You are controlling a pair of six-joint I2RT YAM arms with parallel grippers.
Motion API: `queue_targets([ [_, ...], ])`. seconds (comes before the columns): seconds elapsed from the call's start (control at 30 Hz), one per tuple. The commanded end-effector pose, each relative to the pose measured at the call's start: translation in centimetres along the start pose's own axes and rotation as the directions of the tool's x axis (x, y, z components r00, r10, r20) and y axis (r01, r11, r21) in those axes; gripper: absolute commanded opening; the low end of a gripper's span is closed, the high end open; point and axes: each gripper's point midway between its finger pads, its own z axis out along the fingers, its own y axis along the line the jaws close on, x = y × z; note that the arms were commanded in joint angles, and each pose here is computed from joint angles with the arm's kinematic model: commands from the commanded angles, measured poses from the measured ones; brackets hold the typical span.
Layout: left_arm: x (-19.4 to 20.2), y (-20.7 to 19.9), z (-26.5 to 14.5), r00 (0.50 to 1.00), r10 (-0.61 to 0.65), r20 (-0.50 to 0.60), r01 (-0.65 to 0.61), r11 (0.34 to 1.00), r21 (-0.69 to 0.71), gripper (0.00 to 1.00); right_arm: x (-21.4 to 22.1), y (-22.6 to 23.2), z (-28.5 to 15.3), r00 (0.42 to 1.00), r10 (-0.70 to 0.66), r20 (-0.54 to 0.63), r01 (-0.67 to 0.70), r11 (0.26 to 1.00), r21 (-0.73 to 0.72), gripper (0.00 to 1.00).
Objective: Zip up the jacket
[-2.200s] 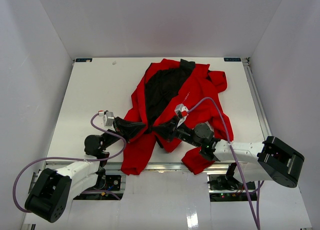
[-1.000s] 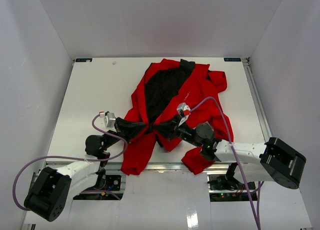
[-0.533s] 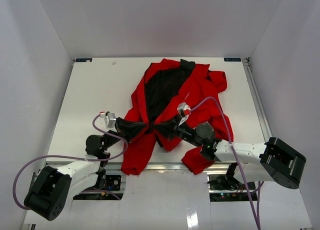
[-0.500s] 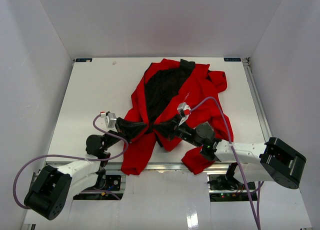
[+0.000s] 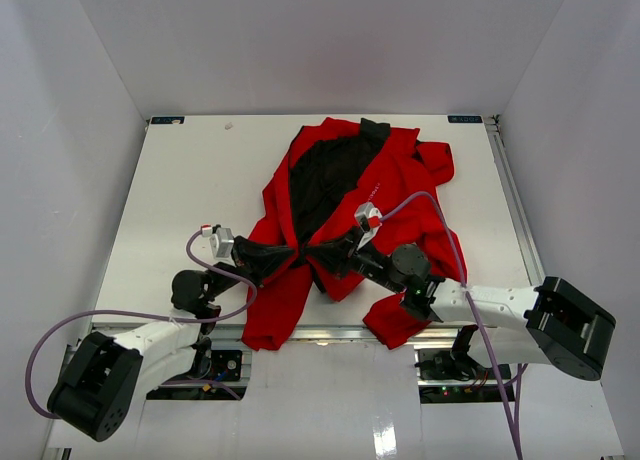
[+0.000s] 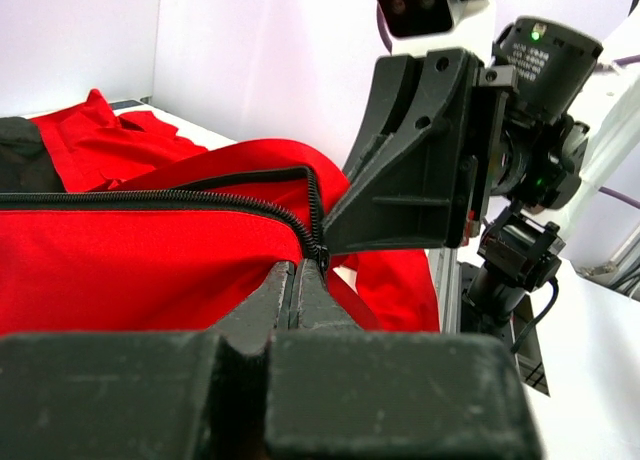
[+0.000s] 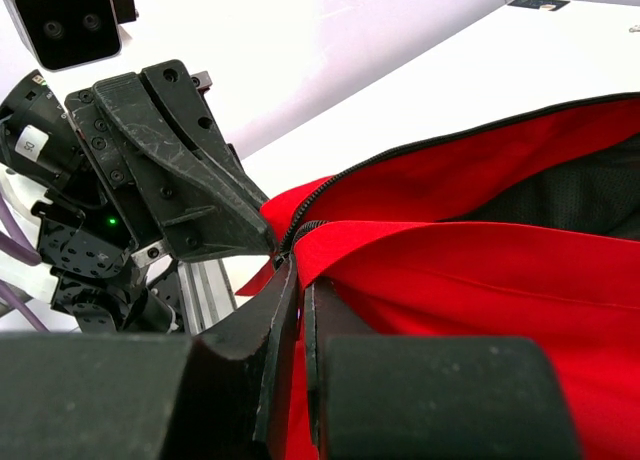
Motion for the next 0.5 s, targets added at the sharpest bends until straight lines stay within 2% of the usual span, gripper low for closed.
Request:
queue_targets([
  [0.0, 1.5, -2.8, -1.9, 0.999, 0.038, -0.008, -0.037, 0.993, 0.113, 0.0, -4.9, 1.5, 1.1, 0.993, -0.048, 0.112, 0.051, 0.998, -0.022, 0.08],
  [0.47, 2.3, -2.4, -1.9, 0.998, 0.045, -0.043, -0.04, 0.993, 0.113, 0.0, -5.1, 0.2, 0.7, 0.993, -0.098, 0.069, 0.095, 0.994, 0.049, 0.08],
])
